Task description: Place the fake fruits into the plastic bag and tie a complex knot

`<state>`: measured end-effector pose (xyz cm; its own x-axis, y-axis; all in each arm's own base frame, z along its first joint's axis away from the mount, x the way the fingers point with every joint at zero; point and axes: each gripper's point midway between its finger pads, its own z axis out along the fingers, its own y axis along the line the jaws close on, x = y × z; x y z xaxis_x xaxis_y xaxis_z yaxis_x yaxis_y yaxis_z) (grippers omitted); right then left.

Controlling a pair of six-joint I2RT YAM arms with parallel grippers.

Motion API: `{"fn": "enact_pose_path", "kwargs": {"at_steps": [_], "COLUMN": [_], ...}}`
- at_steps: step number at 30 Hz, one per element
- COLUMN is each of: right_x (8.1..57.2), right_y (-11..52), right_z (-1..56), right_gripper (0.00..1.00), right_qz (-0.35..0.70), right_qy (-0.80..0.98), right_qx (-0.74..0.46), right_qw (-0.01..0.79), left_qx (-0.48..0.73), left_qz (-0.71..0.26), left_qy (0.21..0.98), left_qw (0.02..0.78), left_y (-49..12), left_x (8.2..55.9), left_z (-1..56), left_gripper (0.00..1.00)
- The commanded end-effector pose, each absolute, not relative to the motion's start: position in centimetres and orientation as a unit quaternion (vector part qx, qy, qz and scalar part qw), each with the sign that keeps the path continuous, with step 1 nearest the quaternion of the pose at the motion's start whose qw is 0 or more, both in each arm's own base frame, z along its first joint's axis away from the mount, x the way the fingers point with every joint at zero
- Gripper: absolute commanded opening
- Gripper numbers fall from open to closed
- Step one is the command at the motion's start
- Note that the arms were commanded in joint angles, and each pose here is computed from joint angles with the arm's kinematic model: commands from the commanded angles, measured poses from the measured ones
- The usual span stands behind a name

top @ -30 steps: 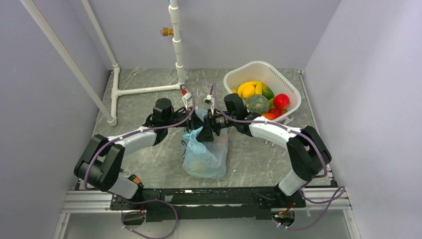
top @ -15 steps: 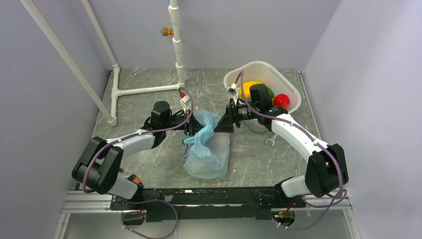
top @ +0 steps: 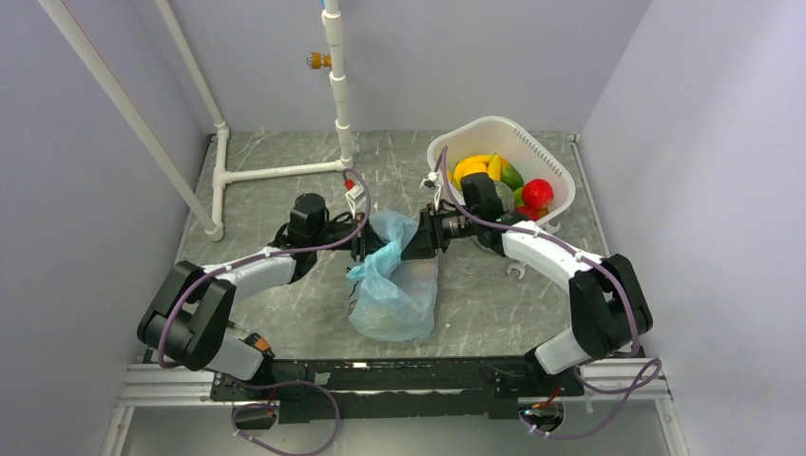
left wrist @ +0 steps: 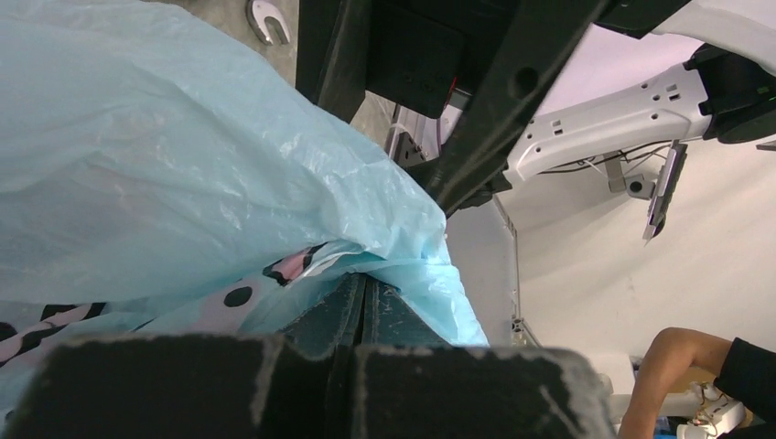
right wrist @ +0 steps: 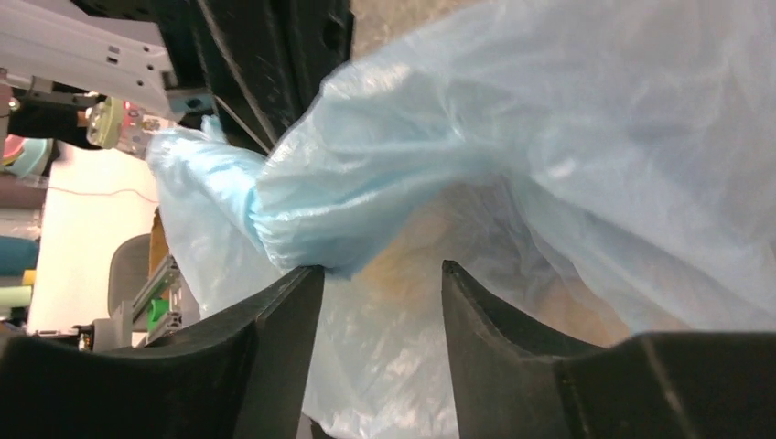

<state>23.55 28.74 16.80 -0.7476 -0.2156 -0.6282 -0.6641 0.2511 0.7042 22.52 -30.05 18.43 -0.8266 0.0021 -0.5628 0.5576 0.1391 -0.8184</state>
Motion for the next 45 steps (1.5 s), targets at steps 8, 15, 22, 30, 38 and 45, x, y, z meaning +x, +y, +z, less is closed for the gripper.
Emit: {"fn": "enact_pose_path", "kwargs": {"at_steps": [8,15,22,30,38,45], "right_x": [24.3,23.4,22.5,24.0,24.6,23.7], "right_y": [33.0,34.3,35.2,35.7,35.5,34.0], "right_z": [20.7,19.5,19.9,19.2,19.3,20.9], "right_gripper": [0.66,0.74,0.75,0.80,0.85,0.99], "right_qz": [0.582,0.586,0.613,0.614,0.597,0.572], "right_qy": [0.699,0.703,0.687,0.680,0.668,0.674], "right_qx": [-0.328,-0.320,-0.307,-0.314,-0.362,-0.389], "right_qw": [0.256,0.245,0.238,0.251,0.258,0.261], "left_qx": [0.235,0.215,0.193,0.207,0.280,0.251], "left_qz": [-0.645,-0.670,-0.696,-0.710,-0.694,-0.683], "left_qy": [0.689,0.662,0.643,0.626,0.629,0.647], "left_qw": [0.232,0.257,0.256,0.246,0.212,0.228], "left_y": [-31.3,-31.8,-31.9,-32.4,-32.6,-31.9], "left_x": [22.4,23.2,23.4,22.4,18.4,20.5], "left_z": [20.1,22.7,24.3,25.3,22.7,22.0], "left_gripper": [0.00,0.00,0.00,0.00,0.00,0.00]}}
